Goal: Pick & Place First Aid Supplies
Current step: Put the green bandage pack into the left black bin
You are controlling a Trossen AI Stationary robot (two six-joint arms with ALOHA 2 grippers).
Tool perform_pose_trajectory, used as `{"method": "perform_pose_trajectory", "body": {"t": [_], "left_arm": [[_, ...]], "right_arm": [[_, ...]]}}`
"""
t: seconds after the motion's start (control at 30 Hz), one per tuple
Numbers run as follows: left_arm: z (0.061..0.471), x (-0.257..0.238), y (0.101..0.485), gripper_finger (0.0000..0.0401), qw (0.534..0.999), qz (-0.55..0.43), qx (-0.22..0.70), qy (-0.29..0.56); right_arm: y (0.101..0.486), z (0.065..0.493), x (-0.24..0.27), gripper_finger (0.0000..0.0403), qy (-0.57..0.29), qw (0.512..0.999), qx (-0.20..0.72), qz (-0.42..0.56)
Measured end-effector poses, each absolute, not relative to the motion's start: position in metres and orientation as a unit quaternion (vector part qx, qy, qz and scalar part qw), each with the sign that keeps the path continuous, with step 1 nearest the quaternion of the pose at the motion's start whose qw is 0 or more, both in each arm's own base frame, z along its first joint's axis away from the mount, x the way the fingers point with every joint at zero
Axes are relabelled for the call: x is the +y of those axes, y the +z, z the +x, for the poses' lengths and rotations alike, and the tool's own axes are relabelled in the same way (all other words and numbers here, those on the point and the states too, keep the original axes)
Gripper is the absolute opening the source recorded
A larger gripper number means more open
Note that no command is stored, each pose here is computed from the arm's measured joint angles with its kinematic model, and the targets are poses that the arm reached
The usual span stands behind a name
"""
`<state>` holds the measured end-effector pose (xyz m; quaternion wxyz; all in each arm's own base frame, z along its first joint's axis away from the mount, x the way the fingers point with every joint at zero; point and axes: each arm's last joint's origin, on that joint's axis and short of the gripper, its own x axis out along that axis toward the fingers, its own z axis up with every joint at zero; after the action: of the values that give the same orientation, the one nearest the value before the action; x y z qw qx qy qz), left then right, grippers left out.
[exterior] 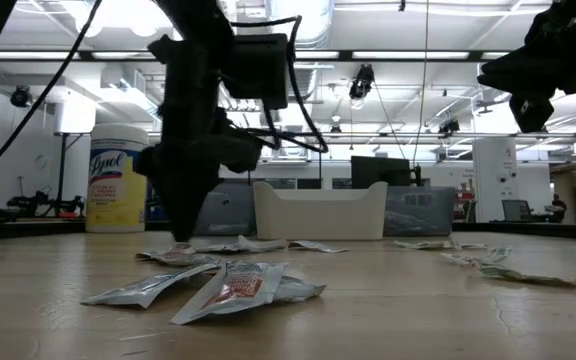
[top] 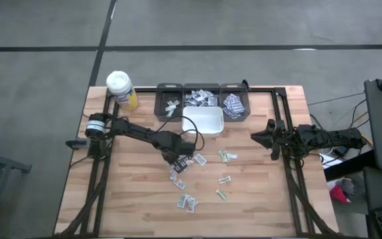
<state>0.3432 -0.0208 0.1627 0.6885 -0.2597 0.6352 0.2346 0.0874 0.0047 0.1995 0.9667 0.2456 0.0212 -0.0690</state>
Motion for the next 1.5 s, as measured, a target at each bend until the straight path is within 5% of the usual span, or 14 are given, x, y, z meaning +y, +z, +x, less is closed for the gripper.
{"method": "perform_pose_trajectory", "body": {"t": [0.37, 0.6, 0.7, 1.03, 1.5], "left_arm": [[0.339, -0.019, 0.204, 0.0000, 0.722, -0.244, 0.601, 0.240], [0.336, -0.014, 0.264, 0.0000, 0.829, -0.133, 0.498, 0.218], [0.330, -0.005, 0.293, 0.0000, 0.861, -0.068, 0.420, 0.279], [0.309, 0.060, 0.331, 0.0000, 0.809, -0.080, 0.268, 0.517], [0.293, 0.177, 0.271, 0.0000, 0.726, -0.215, 0.368, 0.540]], "right_arm": [[0.199, 0.087, 0.005, 0.0063, -0.069, 0.967, 0.021, 0.246], [0.199, 0.087, 0.005, 0.0063, -0.069, 0.967, 0.021, 0.246], [0.199, 0.087, 0.005, 0.0063, -0.069, 0.967, 0.021, 0.246], [0.199, 0.087, 0.005, 0.0063, -0.069, 0.967, 0.021, 0.246], [0.199, 0.087, 0.005, 0.0063, -0.069, 0.967, 0.021, 0.246]]}}
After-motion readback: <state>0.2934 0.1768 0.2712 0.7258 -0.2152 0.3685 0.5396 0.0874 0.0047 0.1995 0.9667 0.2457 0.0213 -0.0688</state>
